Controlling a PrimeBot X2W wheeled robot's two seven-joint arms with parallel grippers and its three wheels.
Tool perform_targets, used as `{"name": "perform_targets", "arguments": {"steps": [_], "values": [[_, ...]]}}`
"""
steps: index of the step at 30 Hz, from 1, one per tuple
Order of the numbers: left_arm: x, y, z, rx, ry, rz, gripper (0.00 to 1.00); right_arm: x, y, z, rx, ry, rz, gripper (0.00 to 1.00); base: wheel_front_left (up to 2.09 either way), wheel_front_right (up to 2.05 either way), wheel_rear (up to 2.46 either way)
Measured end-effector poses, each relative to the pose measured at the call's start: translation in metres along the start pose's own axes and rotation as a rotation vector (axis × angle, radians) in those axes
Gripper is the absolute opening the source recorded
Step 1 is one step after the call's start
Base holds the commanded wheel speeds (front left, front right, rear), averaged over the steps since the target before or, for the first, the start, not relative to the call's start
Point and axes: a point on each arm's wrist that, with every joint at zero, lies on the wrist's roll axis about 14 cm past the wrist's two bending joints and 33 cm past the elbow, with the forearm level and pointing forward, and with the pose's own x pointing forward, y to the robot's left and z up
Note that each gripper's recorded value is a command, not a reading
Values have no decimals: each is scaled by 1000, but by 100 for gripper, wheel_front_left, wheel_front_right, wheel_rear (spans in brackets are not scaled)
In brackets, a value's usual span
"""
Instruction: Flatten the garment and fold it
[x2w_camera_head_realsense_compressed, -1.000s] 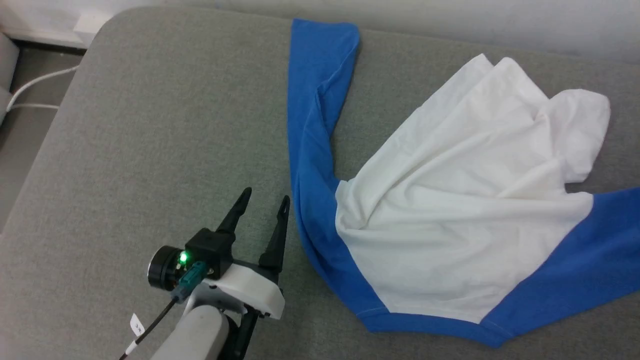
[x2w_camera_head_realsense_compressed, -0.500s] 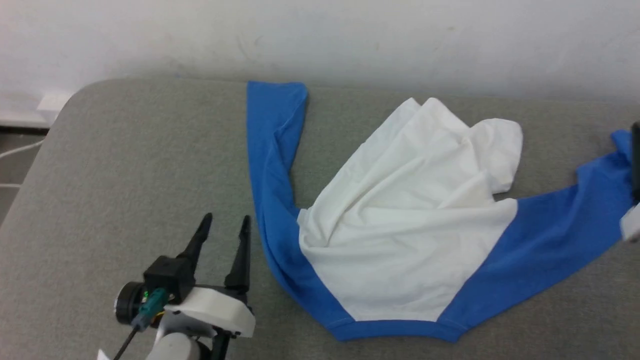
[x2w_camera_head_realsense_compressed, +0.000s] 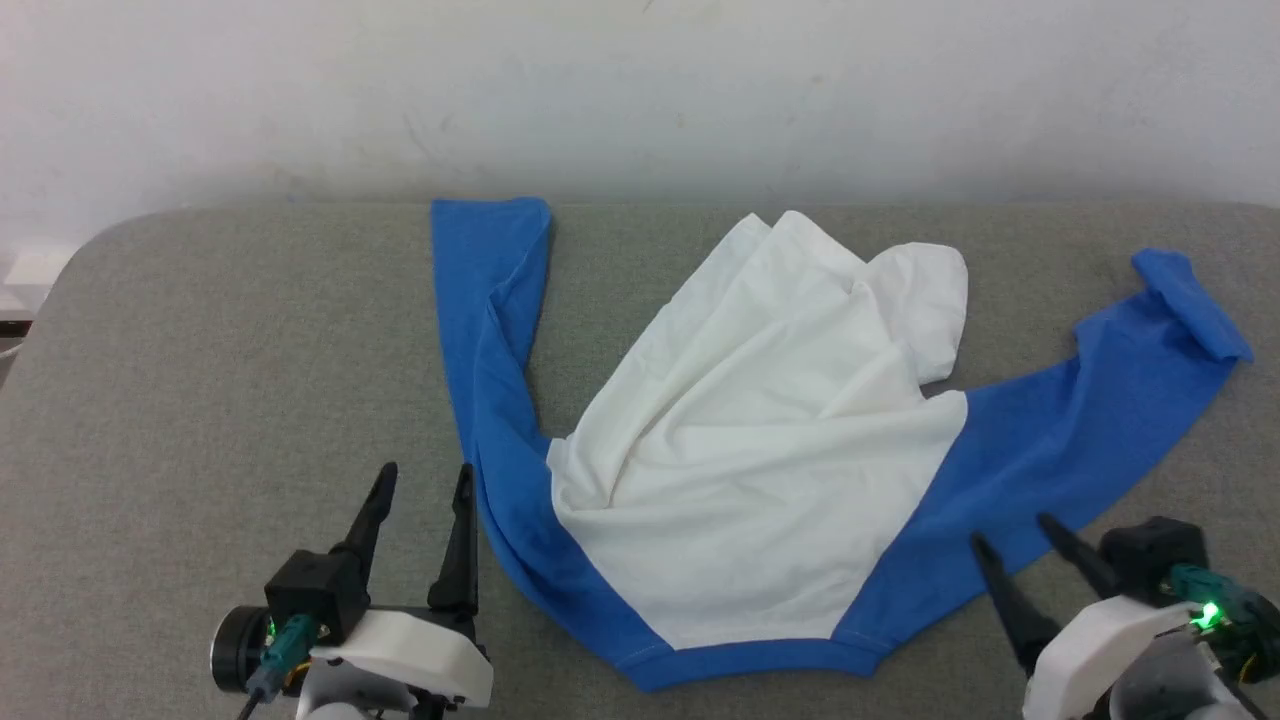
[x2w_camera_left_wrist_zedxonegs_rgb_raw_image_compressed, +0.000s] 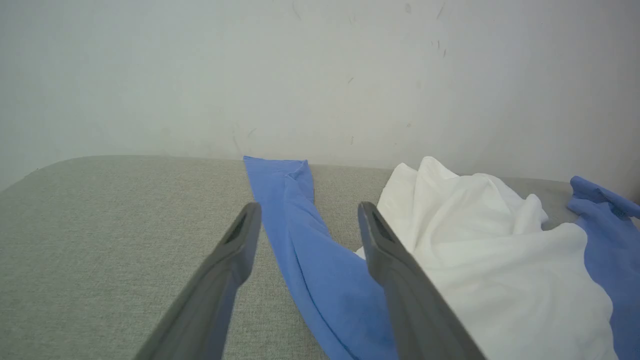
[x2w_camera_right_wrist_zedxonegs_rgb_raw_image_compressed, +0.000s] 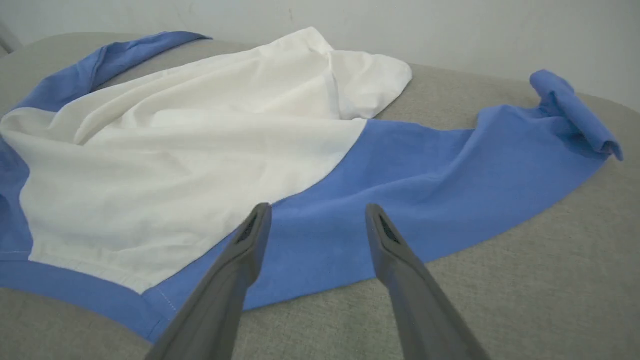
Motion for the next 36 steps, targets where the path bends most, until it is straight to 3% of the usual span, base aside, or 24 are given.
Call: {"name": "perform_targets", "arguments": {"steps": [10, 23, 24, 25, 36], "values": [[-2, -2, -18, -6, 52, -11, 100, -3, 22, -51, -34, 357, 105, 100, 0, 0, 0], [-5, 18, -33, -2, 99, 51, 100, 23, 37, -86, -58, 498, 170, 100, 0, 0, 0], [-5, 19, -34, 1, 102, 55, 100, 24, 37, -87, -58, 504, 173, 31, 0, 0, 0], [-6, 20, -35, 3, 107, 58, 100, 25, 37, -88, -62, 508, 174, 0, 0, 0, 0], [-10, 7, -37, 11, 116, 3, 100, 7, 12, -79, -11, 464, 75, 0, 0, 0, 0]]}}
